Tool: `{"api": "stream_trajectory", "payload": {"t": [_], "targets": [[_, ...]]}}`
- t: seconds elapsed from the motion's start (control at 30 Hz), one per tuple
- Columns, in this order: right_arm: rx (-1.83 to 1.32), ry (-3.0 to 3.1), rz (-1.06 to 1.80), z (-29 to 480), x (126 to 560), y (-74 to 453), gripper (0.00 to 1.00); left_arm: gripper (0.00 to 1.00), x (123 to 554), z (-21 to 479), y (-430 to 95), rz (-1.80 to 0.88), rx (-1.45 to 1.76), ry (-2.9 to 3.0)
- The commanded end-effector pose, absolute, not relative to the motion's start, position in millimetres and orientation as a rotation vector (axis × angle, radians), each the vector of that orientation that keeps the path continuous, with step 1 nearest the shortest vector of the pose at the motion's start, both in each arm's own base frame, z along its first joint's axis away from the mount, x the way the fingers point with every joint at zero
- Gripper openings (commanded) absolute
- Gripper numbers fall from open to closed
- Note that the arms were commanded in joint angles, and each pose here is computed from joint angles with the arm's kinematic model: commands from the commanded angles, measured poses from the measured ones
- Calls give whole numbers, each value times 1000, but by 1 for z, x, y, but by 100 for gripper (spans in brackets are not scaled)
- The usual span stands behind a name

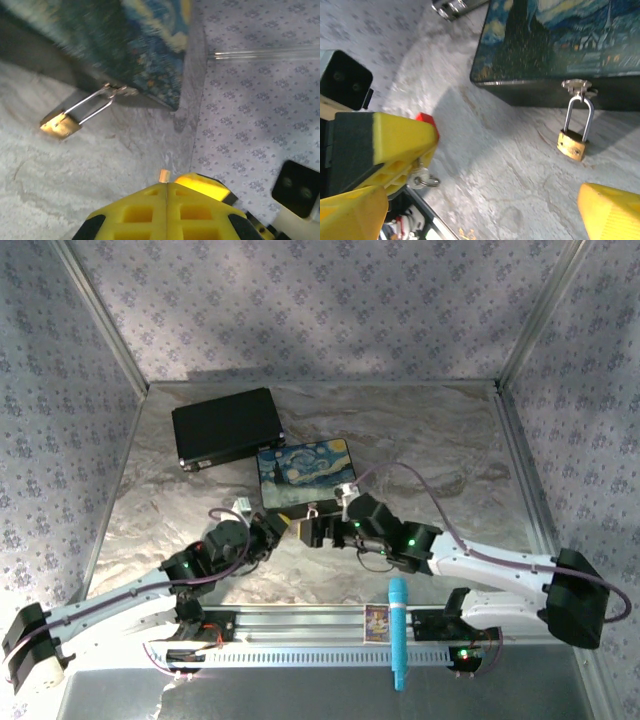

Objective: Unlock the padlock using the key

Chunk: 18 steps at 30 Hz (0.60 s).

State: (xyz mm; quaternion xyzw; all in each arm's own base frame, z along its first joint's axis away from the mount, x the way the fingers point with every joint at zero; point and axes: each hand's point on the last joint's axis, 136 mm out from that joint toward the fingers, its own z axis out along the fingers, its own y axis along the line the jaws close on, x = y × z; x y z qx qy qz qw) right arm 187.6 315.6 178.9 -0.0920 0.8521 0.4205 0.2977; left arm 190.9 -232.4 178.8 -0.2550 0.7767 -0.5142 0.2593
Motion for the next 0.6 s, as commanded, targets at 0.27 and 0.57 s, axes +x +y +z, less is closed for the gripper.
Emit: {"api": "stream_trajectory", "payload": {"t": [0.27,0.57], "targets": [[-410,1751,1687,281,160,336,65,0,189,279,-259,-1497,-163,1799],[-396,1760,1688,277,166,336,43,0,184,295,-261,-1584,-161,1736]]}}
